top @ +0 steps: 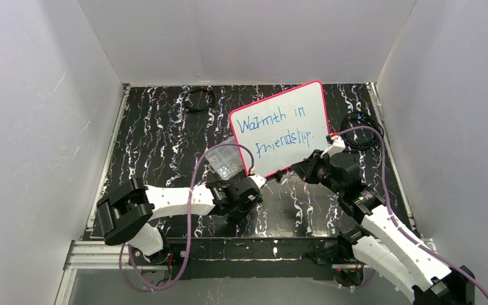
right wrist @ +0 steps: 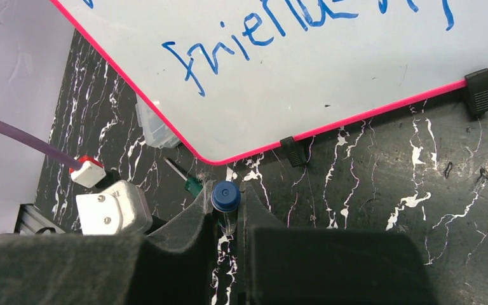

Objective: Write a sentence on the whiteboard
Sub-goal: Close the whiteboard marker at the center of the board.

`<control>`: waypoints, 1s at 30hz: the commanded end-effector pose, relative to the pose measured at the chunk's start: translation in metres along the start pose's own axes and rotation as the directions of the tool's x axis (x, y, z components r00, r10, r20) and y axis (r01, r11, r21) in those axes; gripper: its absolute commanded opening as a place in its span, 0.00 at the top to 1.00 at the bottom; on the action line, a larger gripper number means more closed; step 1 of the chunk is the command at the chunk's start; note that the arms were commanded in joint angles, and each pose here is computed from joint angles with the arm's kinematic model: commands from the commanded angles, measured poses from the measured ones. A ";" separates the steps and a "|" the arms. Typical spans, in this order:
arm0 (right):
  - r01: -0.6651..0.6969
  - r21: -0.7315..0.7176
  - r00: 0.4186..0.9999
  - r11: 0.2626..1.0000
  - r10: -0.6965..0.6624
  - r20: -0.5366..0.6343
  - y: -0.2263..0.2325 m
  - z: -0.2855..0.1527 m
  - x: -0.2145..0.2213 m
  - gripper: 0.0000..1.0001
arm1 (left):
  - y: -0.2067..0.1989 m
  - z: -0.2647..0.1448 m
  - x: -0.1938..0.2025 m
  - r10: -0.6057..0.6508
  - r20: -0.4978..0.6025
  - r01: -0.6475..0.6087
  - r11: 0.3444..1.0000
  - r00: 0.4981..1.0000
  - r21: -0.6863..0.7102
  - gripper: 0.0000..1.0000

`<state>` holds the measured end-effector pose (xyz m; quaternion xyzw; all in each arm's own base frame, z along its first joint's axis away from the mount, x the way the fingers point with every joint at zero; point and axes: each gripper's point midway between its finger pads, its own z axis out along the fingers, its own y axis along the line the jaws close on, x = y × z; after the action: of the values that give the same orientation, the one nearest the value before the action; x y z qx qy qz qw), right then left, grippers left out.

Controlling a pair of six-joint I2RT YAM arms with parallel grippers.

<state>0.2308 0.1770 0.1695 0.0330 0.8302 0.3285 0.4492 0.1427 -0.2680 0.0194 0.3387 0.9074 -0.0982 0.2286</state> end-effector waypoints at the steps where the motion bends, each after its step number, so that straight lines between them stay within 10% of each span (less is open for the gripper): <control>1: 0.013 -0.025 1.000 1.000 -0.013 0.026 0.005 -0.001 -0.006 0.99 | 0.006 -0.001 -0.002 0.056 -0.024 -0.057 0.996 0.998 -0.063 0.70; 7: 0.017 -0.062 1.000 0.998 -0.015 0.020 0.013 -0.004 -0.006 0.99 | 0.011 0.003 0.007 0.026 -0.049 -0.031 0.994 0.998 -0.105 1.00; 17: -0.091 -0.240 0.996 0.966 0.089 -0.020 0.048 -0.005 -0.003 0.99 | -0.029 -0.047 -0.029 -0.139 0.316 0.056 0.965 0.938 0.257 1.00; 30: -0.165 -0.350 0.979 0.922 0.110 -0.172 0.069 -0.001 0.027 0.99 | -0.059 -0.074 -0.047 -0.162 0.394 -0.026 0.902 0.905 0.431 1.00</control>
<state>0.2041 0.2292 0.1734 0.0040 0.8058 0.4725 0.3570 0.1188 -0.3069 0.1033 0.3053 0.8199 -0.3421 0.3427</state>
